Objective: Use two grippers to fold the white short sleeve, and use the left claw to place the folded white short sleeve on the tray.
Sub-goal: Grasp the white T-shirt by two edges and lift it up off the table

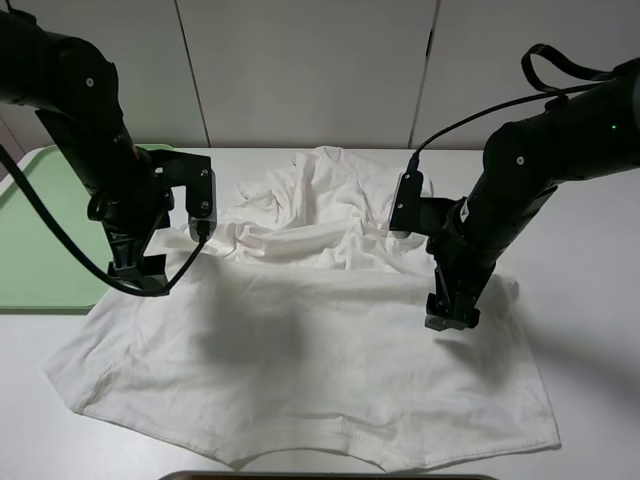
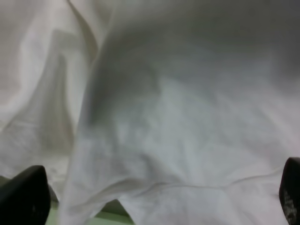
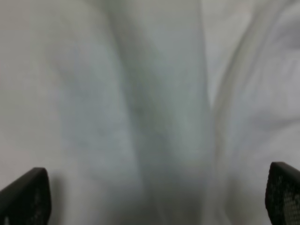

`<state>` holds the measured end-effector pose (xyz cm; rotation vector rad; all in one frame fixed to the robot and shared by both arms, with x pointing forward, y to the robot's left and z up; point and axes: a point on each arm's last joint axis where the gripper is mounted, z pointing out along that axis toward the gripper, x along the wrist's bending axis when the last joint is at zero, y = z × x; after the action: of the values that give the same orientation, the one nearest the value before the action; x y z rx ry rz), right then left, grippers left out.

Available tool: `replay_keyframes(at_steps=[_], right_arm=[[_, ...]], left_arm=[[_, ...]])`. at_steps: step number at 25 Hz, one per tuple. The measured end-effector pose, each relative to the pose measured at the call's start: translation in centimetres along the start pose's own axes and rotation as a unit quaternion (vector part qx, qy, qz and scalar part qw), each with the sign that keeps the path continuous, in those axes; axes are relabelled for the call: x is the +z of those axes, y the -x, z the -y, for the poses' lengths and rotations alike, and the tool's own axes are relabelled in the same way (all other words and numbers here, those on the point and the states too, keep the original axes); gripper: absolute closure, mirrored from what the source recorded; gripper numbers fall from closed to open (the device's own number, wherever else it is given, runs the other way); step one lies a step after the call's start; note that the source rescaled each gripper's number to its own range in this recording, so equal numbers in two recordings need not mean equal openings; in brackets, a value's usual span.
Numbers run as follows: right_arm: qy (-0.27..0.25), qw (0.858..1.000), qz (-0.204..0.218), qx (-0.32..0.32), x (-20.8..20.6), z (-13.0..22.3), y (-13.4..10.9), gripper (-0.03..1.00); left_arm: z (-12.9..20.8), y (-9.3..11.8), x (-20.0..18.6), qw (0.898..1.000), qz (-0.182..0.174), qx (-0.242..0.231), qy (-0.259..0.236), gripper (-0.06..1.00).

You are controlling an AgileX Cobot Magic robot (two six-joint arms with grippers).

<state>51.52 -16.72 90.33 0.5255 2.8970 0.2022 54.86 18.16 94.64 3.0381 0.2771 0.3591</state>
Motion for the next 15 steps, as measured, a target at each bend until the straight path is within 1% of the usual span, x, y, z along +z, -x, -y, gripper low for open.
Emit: replay_keyframes(at_steps=[3, 5, 9, 15], right_arm=[[-0.004, 1.0, 0.002, 0.001, 0.1, 0.8, 0.8, -0.03], [-0.01, 1.0, -0.006, -0.005, 0.6, 1.1, 0.9, -0.03], [-0.026, 0.999, -0.035, -0.02, 2.1, 1.5, 0.5, -0.03], [-0.039, 0.998, -0.051, -0.021, 3.4, 1.7, 0.3, -0.03]], left_arm=[[0.0, -0.1, 0.0, 1.0, -0.003, -0.001, 0.004, -0.03], [0.0, -0.1, 0.0, 1.0, -0.003, -0.002, 0.003, -0.03], [0.1, -0.2, 0.1, 1.0, -0.005, 0.002, 0.004, -0.03], [0.1, -0.3, 0.2, 1.0, -0.004, 0.012, 0.006, -0.03]])
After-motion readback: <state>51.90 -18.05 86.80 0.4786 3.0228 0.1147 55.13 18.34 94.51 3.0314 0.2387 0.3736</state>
